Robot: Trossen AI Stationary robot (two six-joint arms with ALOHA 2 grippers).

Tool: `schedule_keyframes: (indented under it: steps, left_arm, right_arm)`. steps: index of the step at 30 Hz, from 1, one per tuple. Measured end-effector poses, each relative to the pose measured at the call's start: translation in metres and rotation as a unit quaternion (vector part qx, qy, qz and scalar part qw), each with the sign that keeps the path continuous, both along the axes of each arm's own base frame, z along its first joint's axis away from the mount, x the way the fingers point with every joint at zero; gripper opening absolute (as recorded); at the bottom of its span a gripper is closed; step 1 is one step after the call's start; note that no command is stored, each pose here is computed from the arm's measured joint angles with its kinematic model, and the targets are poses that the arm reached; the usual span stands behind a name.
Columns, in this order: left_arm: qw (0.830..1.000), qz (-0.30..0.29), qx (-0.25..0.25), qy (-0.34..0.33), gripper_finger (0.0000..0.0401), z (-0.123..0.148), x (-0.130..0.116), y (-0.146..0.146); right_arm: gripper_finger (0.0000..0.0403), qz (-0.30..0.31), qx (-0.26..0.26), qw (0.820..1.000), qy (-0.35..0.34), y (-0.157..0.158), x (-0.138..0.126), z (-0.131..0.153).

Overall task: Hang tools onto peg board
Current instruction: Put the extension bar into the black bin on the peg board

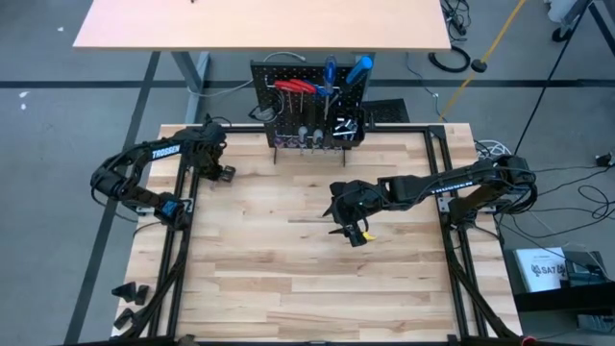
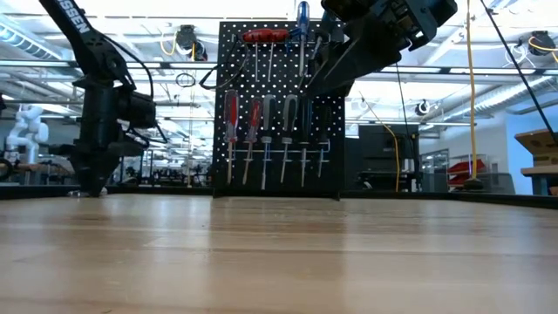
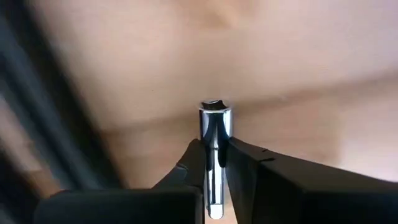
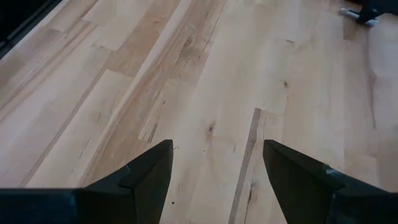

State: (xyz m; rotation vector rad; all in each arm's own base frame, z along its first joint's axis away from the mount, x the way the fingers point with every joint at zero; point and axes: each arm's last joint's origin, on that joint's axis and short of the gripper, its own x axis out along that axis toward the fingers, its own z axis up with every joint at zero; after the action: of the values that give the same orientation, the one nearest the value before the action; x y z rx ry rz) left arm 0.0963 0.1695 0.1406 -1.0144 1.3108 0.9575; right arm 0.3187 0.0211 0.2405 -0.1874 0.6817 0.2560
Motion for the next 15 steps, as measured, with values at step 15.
schedule_keyframes:
  steps: [15]
  left_arm:
    - [0.873, -0.27, -0.023, -0.407, 0.0032, 0.071, 0.044, -0.06]
  right_arm:
    - [0.0242, 0.005, 0.032, 0.999, -0.028, 0.006, 0.009, -0.001]
